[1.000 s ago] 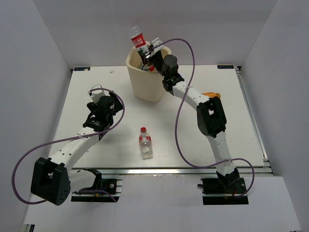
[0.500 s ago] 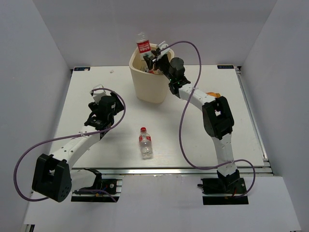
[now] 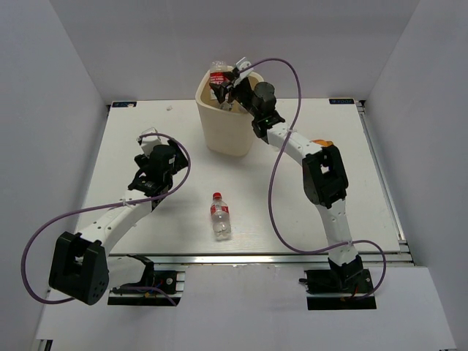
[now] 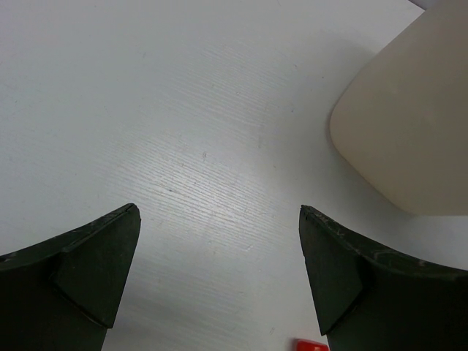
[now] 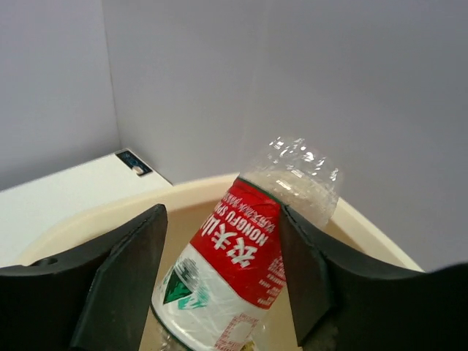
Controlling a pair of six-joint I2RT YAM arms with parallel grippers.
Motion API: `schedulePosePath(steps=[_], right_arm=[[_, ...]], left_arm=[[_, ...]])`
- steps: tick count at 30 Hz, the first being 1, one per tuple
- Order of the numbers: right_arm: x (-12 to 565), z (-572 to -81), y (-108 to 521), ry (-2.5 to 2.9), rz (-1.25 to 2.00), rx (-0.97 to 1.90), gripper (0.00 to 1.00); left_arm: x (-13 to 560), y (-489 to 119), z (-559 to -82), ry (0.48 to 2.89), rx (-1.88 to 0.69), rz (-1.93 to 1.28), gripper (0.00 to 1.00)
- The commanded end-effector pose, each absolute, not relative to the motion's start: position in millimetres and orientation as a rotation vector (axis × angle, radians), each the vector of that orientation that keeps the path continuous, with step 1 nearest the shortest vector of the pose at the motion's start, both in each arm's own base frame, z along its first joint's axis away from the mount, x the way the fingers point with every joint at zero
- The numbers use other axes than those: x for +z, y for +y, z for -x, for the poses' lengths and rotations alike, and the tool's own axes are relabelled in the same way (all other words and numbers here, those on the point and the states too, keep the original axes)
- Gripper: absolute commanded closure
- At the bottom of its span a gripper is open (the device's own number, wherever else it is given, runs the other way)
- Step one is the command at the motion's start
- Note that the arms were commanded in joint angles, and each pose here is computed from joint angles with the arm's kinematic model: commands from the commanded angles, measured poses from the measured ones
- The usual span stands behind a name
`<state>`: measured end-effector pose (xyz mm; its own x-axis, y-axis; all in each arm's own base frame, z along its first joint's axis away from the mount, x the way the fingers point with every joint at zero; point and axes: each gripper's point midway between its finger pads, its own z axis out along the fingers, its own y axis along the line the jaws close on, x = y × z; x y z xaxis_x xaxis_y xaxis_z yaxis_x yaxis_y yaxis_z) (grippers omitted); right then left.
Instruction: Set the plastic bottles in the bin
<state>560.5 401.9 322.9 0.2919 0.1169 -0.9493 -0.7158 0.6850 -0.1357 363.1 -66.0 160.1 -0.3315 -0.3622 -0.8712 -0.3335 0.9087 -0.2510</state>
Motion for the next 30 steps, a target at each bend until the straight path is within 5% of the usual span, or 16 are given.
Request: schedulePosePath(steps=[1, 11, 20, 30], right_arm=[[343.3, -553.7, 390.6, 1.108, 0.601, 0.573, 0.32], [402.5, -534.0, 326.5, 1.131, 0.376, 0.503, 0.11], [411.1, -529.1, 239.7, 1.283, 0.155, 0.346, 0.11], [365.9, -504.3, 200.7, 1.382, 0.133, 0.308, 0.11]], left_arm=[[170.0, -66.6, -364.6, 1.917, -0.055, 0.503, 0.02], [171.4, -81.8, -362.1, 1.954, -0.151, 0.474, 0.02], [155.0, -121.1, -350.8, 2.094, -0.353, 0.347, 0.02], [106.0, -195.6, -278.7, 2.392, -0.625, 0.187, 0.02]])
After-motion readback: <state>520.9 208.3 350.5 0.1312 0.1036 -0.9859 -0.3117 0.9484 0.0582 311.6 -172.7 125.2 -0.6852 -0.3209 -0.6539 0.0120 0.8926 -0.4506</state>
